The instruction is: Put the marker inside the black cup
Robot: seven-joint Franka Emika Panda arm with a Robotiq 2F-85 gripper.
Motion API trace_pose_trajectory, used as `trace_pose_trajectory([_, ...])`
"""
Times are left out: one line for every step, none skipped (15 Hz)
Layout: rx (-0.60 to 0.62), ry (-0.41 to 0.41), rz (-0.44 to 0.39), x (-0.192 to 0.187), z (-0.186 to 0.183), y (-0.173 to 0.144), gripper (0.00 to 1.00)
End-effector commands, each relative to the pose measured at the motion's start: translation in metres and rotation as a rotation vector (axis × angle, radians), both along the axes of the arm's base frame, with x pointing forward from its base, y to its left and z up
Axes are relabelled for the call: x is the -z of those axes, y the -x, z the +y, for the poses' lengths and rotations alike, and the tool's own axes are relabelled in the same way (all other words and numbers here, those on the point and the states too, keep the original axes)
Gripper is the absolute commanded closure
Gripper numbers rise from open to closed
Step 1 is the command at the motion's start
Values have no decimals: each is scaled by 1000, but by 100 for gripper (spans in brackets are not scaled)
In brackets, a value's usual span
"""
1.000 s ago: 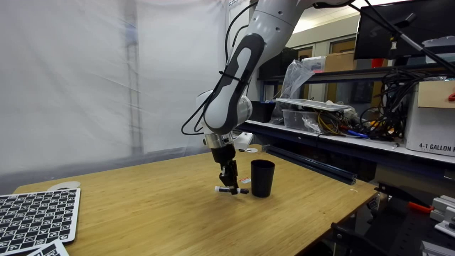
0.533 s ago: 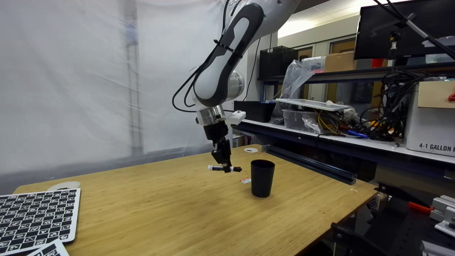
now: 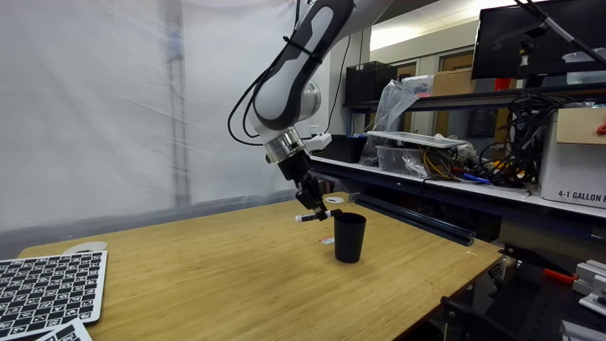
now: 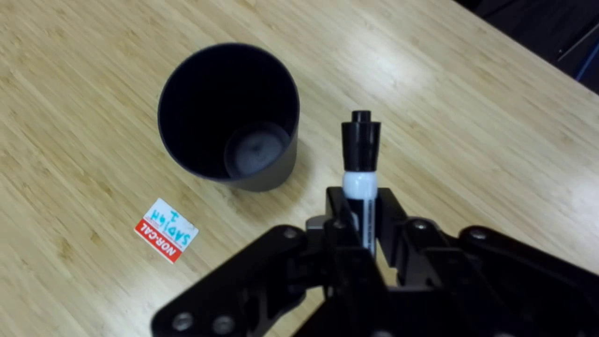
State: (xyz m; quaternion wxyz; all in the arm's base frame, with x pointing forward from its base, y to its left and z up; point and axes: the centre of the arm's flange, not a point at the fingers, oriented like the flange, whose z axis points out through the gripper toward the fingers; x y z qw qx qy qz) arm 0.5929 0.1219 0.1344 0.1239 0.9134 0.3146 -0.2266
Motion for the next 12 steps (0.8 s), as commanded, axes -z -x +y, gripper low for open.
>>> trace_pose_trajectory([-3, 126, 58, -6, 0, 4, 95])
trace_pose_trajectory([-1, 159, 77, -7, -1, 6, 95])
trace_pose_trajectory([4, 186, 97, -9, -3, 7, 95])
trace_pose_trajectory([8, 215, 112, -12, -5, 8, 95])
trace_pose_trajectory([11, 241, 127, -15, -8, 8, 95])
trace_pose_trajectory([15, 261, 144, -18, -12, 8, 95])
trace_pose_trajectory([18, 283, 159, -18, -16, 7, 95])
trace_pose_trajectory([19, 308, 181, -17, -21, 7, 95])
trace_pose_trajectory([22, 334, 202, -13, -25, 7, 95])
trace_pose_trajectory([24, 361, 231, -7, -31, 8, 95])
trace_pose_trajectory([24, 386, 258, 0, -36, 10, 95])
trace_pose_trajectory([24, 410, 287, 9, -41, 11, 95])
